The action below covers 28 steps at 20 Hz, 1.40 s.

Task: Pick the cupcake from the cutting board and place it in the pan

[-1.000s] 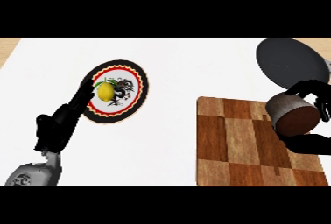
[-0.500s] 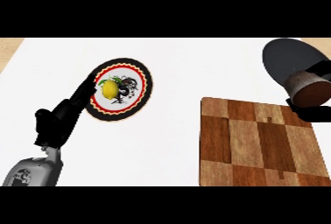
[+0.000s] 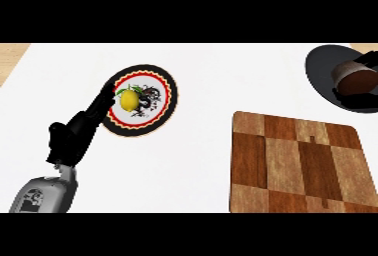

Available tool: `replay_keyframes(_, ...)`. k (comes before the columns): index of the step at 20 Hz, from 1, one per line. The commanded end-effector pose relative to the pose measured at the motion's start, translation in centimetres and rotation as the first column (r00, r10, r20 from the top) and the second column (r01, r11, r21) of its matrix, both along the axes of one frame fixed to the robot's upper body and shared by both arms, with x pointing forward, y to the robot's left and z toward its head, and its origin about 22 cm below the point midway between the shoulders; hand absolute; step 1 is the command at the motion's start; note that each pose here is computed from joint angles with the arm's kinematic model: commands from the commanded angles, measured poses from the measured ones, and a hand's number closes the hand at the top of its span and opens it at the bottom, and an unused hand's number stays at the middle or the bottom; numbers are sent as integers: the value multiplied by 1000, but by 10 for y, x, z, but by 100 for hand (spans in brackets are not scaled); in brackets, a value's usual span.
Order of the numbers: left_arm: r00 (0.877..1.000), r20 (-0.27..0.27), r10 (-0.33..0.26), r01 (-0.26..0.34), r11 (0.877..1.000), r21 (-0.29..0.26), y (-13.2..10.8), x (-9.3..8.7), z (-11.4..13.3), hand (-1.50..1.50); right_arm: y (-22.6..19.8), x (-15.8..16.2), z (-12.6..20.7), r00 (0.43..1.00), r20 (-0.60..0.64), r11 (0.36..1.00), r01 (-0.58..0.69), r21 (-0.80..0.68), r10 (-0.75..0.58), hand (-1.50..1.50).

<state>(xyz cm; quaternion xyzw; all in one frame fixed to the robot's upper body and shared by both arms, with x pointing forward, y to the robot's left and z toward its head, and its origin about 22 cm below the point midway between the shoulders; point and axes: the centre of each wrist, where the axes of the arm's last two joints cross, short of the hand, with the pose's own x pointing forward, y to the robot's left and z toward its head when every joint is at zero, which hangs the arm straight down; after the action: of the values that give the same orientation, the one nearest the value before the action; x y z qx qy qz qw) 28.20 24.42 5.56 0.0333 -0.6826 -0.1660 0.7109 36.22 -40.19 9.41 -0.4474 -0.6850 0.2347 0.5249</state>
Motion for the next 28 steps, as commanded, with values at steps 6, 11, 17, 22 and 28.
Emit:
replay_keyframes(6, 1000, 15, -19, 19, 1000, 2, -9, -9, -3, 0, -38, 18, -6, 999, 31, 999, 44, 9, -44, 150)
replay_keyframes(11, 1000, 17, -26, 26, 1000, 12, -9, 2, 3, 0, -45, 15, -15, 998, 47, 1000, 31, 7, -31, 150)
replay_keyframes(17, 998, 29, -61, 61, 998, -3, -19, -4, -2, 0, -64, 3, -18, 951, -161, 963, 268, 18, -262, 150)
replay_keyframes(22, 997, 21, -76, 77, 997, -16, -22, 5, 0, 0, -60, 8, -13, 946, -299, 988, 145, 49, -123, -150)
replay_keyframes(28, 996, 52, -68, 68, 998, 7, -21, 10, 15, 0, -50, 13, -18, 983, -166, 958, 117, 263, -74, -150)
